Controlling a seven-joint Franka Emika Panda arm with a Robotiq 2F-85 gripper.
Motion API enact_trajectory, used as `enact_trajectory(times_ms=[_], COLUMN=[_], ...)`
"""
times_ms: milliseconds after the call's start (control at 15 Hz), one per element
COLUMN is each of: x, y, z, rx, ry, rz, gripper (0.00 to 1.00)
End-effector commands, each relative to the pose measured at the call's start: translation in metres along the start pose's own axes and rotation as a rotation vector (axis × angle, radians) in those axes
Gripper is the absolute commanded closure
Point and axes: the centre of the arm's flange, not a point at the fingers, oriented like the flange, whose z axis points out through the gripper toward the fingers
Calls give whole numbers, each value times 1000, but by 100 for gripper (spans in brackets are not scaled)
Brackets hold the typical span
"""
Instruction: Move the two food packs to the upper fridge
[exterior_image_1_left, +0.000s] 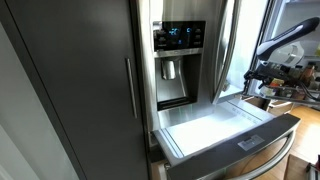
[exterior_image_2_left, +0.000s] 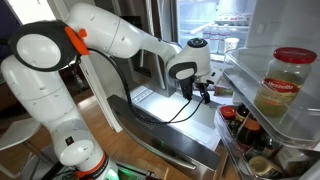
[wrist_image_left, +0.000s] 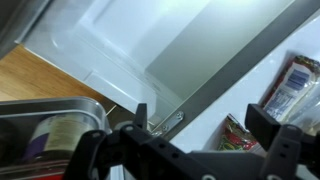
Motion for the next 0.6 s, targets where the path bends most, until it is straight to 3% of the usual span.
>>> enact_trajectory(times_ms=[0,267,533], x=[-48,-73,-90], y=[10,15,19], z=[-44,-78,-120], rx=[-99,-111,-48], ry=[-25,37,164], rz=[-52,-132,-195], gripper=[0,0,0])
